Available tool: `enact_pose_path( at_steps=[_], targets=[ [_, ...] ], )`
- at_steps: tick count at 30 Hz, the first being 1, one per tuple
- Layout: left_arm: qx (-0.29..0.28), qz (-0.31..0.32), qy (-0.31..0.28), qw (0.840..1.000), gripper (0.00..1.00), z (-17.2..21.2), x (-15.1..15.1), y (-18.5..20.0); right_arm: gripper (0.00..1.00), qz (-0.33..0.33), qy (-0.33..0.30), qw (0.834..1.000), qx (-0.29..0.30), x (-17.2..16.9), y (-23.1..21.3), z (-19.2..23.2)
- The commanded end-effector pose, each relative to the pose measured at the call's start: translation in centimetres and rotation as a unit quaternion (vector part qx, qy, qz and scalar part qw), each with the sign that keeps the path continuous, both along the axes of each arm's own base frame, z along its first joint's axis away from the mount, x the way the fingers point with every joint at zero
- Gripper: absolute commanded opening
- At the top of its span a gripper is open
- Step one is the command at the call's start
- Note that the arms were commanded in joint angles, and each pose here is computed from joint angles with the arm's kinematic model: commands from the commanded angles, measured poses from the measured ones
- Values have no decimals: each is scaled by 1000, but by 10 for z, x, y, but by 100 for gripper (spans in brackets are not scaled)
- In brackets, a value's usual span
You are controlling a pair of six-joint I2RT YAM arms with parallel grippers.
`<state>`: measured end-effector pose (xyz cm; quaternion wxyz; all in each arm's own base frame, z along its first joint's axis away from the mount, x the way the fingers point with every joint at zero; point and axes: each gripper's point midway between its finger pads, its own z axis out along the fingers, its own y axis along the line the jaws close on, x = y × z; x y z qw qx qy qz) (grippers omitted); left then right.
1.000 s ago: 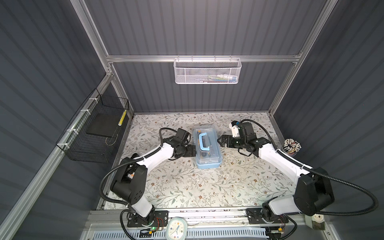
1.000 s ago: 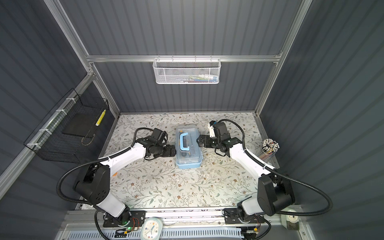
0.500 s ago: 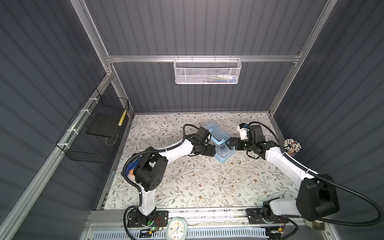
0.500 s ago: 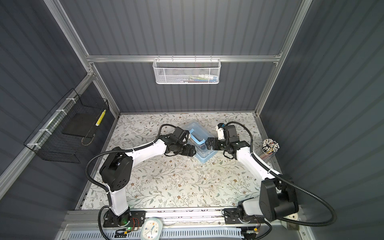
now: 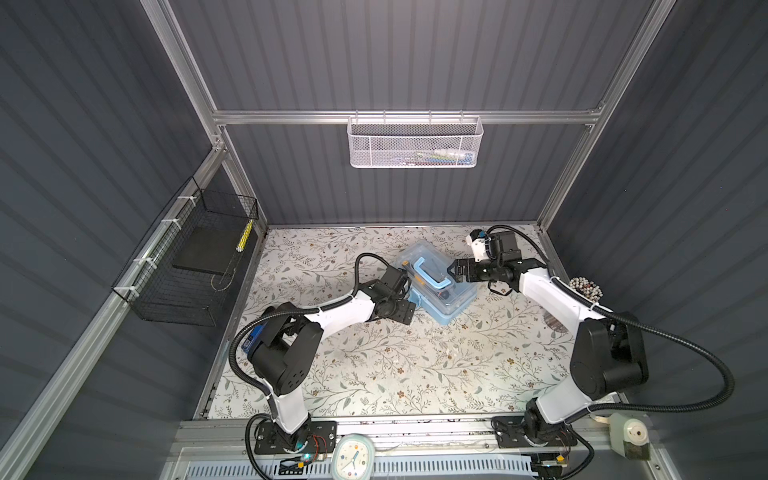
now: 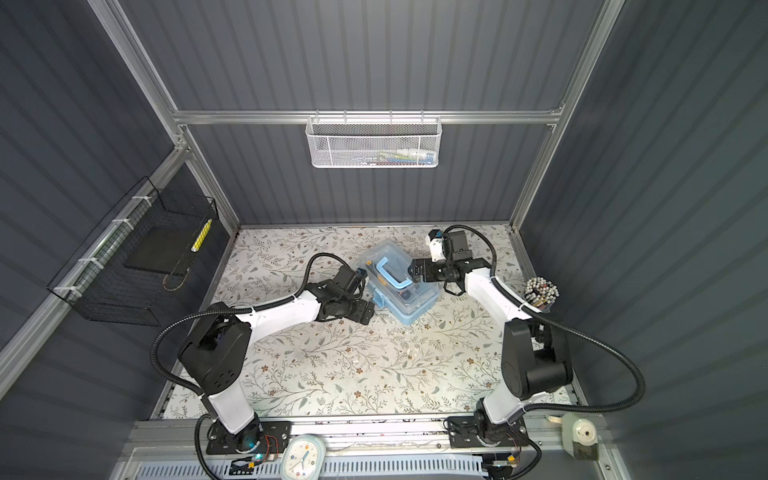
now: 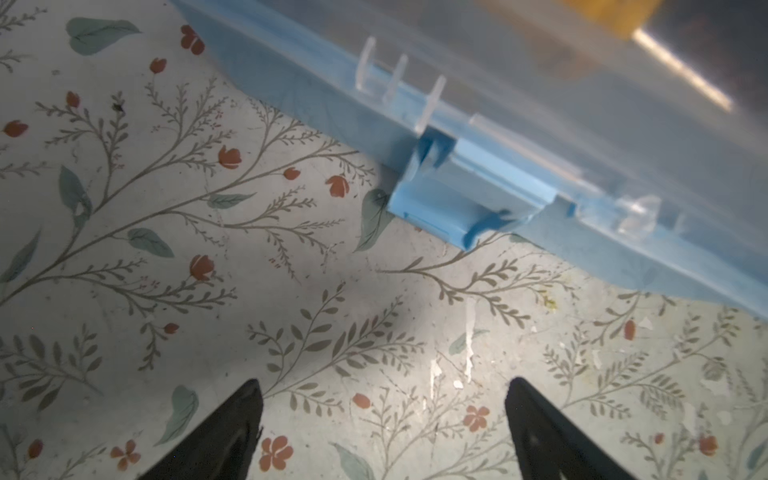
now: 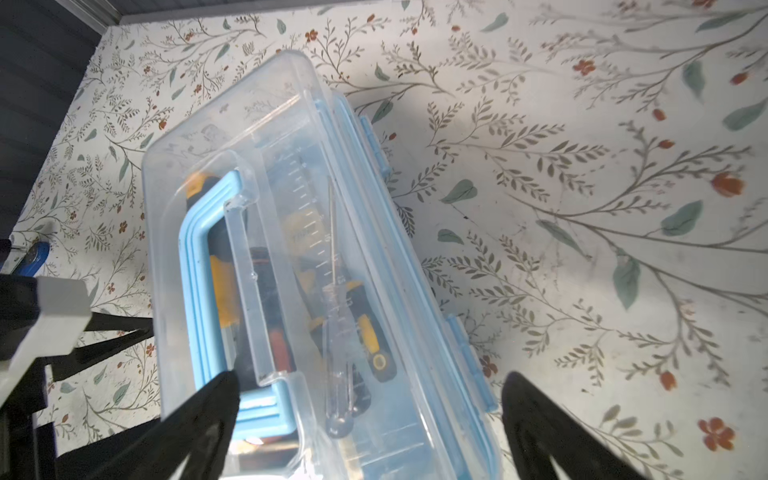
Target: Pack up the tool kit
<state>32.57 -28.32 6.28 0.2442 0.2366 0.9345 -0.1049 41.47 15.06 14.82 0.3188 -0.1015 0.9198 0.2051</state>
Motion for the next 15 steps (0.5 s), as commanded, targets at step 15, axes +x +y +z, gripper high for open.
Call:
enact_pose_path(
  at_steps=[15],
  targets=[
    [30, -22, -152, 988, 100, -12, 16, 19, 75, 18, 104, 994, 32, -61, 23, -25]
  ],
)
